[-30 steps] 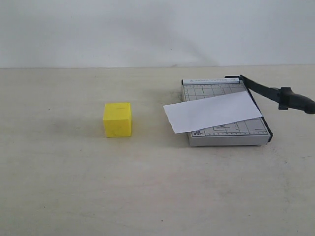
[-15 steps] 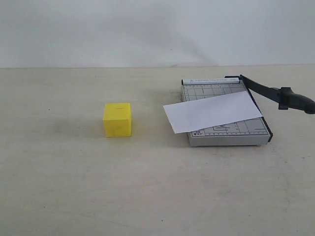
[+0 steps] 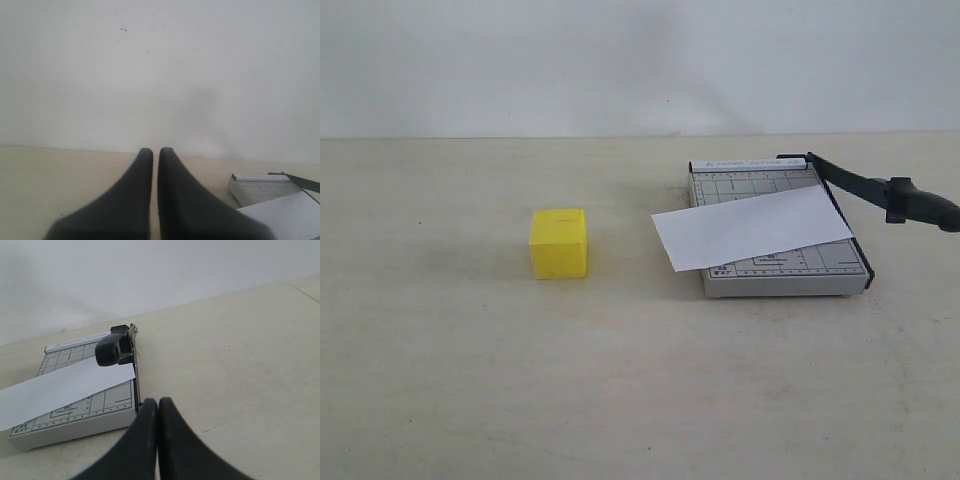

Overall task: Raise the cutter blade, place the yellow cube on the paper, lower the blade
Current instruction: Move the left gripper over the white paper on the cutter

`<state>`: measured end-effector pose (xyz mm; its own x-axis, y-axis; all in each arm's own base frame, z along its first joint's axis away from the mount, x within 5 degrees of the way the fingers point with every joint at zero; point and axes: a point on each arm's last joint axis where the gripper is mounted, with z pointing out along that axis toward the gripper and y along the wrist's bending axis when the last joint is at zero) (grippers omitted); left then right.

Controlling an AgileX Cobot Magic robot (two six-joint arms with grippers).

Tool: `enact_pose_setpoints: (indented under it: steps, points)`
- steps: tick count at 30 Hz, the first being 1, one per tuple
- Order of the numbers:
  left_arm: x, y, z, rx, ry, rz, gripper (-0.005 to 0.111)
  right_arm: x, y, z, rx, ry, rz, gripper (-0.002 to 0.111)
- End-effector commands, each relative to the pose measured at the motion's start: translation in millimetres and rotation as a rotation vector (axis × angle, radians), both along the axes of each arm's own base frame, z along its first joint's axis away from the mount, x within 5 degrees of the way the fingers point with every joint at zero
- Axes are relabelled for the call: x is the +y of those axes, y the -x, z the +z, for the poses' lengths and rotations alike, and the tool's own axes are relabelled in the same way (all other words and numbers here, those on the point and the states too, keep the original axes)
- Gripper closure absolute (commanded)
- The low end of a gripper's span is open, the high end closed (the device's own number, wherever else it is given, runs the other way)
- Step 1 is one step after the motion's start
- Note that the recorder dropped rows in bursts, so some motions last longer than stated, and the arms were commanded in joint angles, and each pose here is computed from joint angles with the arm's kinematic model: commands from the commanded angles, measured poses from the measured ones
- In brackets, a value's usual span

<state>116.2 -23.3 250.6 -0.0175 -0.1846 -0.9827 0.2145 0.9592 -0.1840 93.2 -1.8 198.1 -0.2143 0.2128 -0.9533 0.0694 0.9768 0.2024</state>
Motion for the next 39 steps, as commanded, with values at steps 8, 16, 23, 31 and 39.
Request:
enact_pose_setpoints:
  steps: [8, 16, 23, 31, 39]
  points:
    - [-76, -128, 41, 0.075, -0.198, -0.463, 0.102, -1, 4, 3, -0.046, 0.002, -0.006, 0.108]
    - [-160, -175, -18, 0.218, -0.318, -0.692, 0.102, 0, 4, 3, -0.049, 0.060, 0.017, 0.108]
    - [-218, -194, -55, 0.271, -0.355, -0.795, 0.102, 3, 5, -2, -0.045, 0.351, 0.111, 0.108]
    - [-259, -204, -77, 0.230, -0.504, -0.847, 0.102, 3, 5, -2, -0.049, 0.352, 0.108, 0.108]
    - [-277, -232, -93, 0.261, -0.529, -0.788, 0.102, 3, 5, -2, -0.045, 0.351, 0.110, 0.108]
